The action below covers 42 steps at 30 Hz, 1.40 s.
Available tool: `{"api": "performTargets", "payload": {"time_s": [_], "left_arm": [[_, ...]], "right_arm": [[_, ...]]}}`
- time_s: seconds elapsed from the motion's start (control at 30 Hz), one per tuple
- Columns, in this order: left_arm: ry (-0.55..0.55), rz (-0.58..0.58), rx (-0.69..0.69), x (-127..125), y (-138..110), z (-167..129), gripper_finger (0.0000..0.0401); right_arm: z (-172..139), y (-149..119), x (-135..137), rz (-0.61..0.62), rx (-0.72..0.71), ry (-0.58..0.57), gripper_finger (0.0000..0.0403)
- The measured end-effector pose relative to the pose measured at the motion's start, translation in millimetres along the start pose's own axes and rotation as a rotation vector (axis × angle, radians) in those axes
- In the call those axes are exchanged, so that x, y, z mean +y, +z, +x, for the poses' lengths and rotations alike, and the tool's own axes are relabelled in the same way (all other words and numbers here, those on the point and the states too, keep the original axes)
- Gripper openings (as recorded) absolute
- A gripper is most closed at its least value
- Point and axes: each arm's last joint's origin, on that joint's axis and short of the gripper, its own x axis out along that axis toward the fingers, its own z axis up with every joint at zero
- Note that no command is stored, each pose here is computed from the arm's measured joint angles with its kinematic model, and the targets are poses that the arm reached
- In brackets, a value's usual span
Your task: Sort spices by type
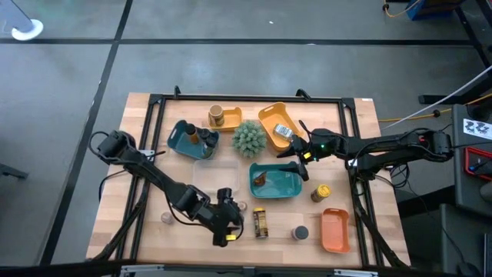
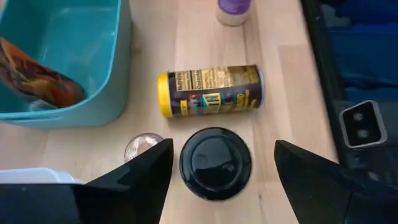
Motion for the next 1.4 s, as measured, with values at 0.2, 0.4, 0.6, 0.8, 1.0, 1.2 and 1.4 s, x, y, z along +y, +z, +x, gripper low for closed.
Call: {"api": "performTargets", "payload": {"time_s": [0.2,0.4,0.6,0.8,1.0,1.2,1.4], "left_arm": [[0.016,0.017,0.029,-2,-6,12,0.0263],[0.024,0.016,0.049,-3,-11,20,0.0263],[0.027,-0.004,0.054,-6,-15,33,0.0263],[0.032,-0.052,0.062,-8,-21,47,0.0263],[0.047,-0.049,0.053,-8,-21,48,0.0258],[0.057,-0.052,0.053,-7,-21,48,0.0201],[0.05,-0.056,0.047,-7,-19,43,0.0186]], "right_arm": [[0,0,0,0.0,0.0,0.0,0.0273],[0,0,0,0.0,0.0,0.0,0.0273],[0,0,0,0.0,0.0,0.0,0.0273],[0,0,0,0.0,-0.001,0.0,0.0273],[0,0,0,0.0,-0.002,-0.006,0.0273],[0,0,0,0.0,-0.002,-0.006,0.0273],[0,0,0,0.0,-0.002,-0.006,0.0273]]}}
